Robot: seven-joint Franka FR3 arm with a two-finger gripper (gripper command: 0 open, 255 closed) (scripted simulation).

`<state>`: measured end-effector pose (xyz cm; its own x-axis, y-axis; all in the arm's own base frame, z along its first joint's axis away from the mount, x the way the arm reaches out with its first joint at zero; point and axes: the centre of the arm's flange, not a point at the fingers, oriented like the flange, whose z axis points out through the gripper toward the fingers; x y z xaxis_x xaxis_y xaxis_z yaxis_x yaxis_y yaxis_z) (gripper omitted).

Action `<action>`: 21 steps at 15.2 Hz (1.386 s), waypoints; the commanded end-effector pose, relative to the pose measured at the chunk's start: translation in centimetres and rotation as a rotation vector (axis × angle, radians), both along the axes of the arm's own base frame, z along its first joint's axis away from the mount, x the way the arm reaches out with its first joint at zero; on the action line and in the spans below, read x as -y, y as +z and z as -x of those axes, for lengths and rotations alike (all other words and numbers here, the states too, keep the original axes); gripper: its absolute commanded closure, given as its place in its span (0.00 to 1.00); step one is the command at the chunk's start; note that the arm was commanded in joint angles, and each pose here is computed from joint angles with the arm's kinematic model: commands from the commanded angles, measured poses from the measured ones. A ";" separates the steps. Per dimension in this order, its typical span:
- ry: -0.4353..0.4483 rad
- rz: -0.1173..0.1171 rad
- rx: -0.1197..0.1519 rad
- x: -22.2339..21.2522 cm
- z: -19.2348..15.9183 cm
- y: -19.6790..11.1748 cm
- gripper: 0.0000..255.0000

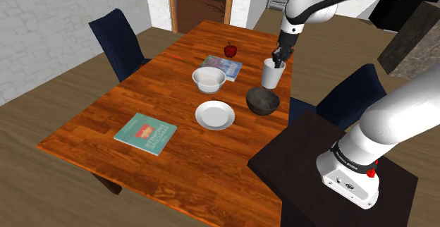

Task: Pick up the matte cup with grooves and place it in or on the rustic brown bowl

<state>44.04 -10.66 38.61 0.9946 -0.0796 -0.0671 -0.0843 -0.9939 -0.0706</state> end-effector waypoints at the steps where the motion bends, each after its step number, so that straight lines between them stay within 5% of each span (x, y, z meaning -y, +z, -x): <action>1: 0.000 0.000 0.001 0.0 0.0 -1.0 1.00; 14: 0.000 0.000 0.001 0.0 0.0 -7.7 1.00; 21: 0.000 0.000 0.001 0.0 0.0 -7.7 1.00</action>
